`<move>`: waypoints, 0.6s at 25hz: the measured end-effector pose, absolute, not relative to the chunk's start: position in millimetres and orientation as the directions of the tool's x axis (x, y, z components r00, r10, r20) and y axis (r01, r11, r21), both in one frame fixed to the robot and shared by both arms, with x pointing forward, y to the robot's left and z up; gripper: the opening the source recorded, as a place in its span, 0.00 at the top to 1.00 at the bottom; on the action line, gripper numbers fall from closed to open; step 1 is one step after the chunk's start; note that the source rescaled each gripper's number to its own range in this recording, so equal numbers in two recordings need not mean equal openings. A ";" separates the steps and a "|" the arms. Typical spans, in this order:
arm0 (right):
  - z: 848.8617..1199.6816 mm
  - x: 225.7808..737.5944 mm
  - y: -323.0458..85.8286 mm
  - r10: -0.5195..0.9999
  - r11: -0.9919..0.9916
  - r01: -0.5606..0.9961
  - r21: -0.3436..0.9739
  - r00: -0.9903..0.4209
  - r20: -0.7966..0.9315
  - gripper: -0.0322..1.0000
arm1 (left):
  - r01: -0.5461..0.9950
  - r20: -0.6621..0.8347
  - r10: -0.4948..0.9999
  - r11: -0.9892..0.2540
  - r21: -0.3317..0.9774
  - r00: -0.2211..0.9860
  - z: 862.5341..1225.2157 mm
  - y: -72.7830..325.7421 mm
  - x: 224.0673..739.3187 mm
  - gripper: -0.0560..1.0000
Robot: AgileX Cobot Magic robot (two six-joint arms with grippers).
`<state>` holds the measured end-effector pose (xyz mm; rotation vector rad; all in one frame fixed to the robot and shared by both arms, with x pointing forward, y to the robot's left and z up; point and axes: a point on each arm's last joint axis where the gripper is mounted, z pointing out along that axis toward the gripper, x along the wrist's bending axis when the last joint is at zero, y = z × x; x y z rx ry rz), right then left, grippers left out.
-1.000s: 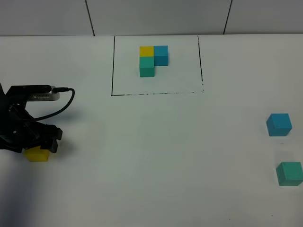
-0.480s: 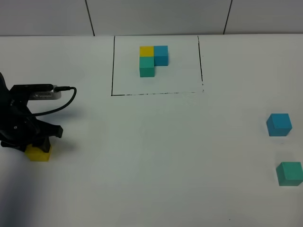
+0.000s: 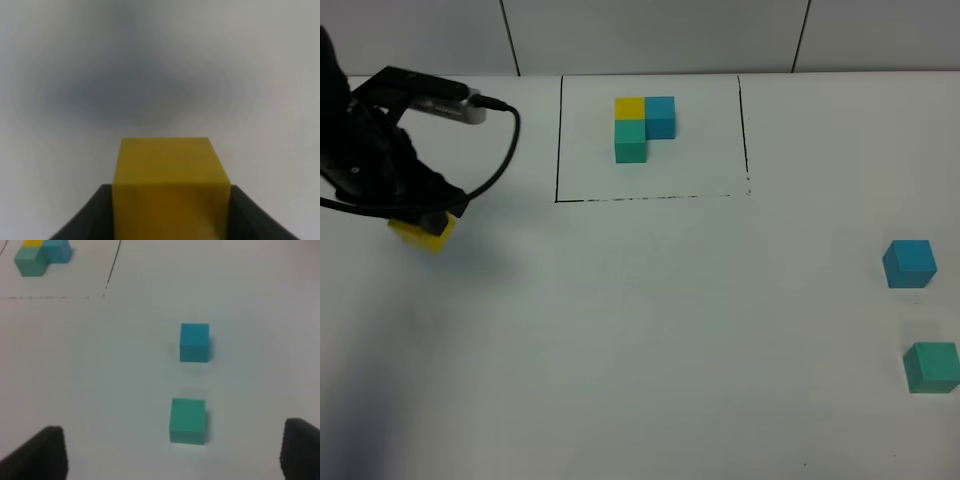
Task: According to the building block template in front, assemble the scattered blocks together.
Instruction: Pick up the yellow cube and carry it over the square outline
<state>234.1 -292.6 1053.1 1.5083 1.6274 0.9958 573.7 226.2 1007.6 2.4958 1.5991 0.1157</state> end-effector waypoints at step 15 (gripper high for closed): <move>1053.1 234.1 -292.6 0.997 0.029 0.463 0.886 -0.082 0.011 0.26 | 0.336 0.047 0.344 -0.933 0.127 0.938 983.0 77.8 621.9 0.94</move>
